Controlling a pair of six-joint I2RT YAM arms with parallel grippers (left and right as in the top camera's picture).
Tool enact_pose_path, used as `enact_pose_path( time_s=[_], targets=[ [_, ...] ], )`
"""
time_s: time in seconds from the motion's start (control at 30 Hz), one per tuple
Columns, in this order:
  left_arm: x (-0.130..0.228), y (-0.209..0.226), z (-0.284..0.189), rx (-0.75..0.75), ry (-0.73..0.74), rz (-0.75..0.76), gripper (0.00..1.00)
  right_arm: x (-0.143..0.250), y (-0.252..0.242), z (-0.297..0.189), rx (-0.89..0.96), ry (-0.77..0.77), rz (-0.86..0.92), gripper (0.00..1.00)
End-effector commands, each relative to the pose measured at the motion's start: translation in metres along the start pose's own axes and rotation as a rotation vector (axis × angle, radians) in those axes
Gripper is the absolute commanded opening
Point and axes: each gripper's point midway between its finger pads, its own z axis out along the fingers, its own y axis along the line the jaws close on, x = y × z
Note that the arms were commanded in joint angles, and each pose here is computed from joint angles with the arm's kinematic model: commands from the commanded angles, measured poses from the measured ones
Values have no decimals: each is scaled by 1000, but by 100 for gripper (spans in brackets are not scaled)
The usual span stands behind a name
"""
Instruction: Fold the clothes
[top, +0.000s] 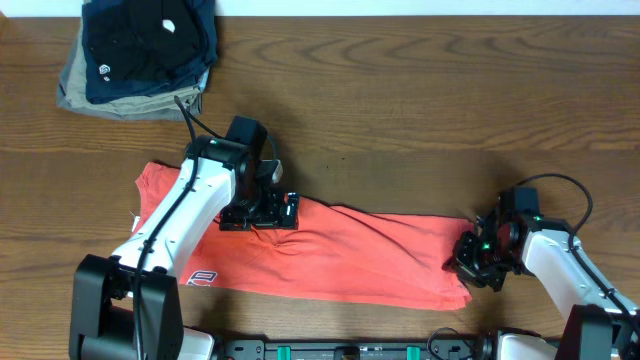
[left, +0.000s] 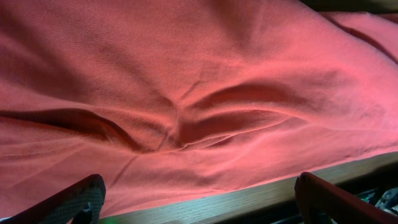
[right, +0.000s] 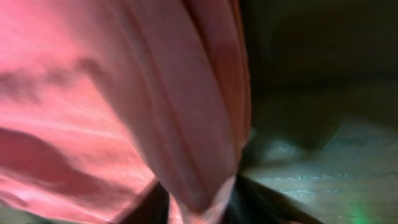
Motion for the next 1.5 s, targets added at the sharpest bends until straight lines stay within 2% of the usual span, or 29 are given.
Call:
enact_pose_path(
  time_s=[0.0, 0.23, 0.47, 0.63, 0.77, 1.03, 1.47],
  targets=[
    [-2, 1, -2, -12, -8, 10, 98, 2, 7, 0, -29, 13, -5, 1],
    [-2, 1, -2, -11, -9, 10, 98, -27, 9, -29, 43, -78, -3, 1],
    [0, 2, 0, -13, -1, 8, 98, -74, 1, -106, 186, -252, 32, 1],
    [2, 3, 1, -14, 5, 5, 98, -93, 5, -162, 177, -343, 46, 1],
    [2, 3, 2, -14, 5, 5, 98, -97, 9, -190, 163, -387, 62, 1],
    [-1, 3, 2, -11, -8, 9, 98, -89, 26, -185, 171, -360, -8, 1],
    [-2, 3, 2, -11, -10, 10, 98, -53, 84, -140, 189, -275, -288, 1]
  ],
)
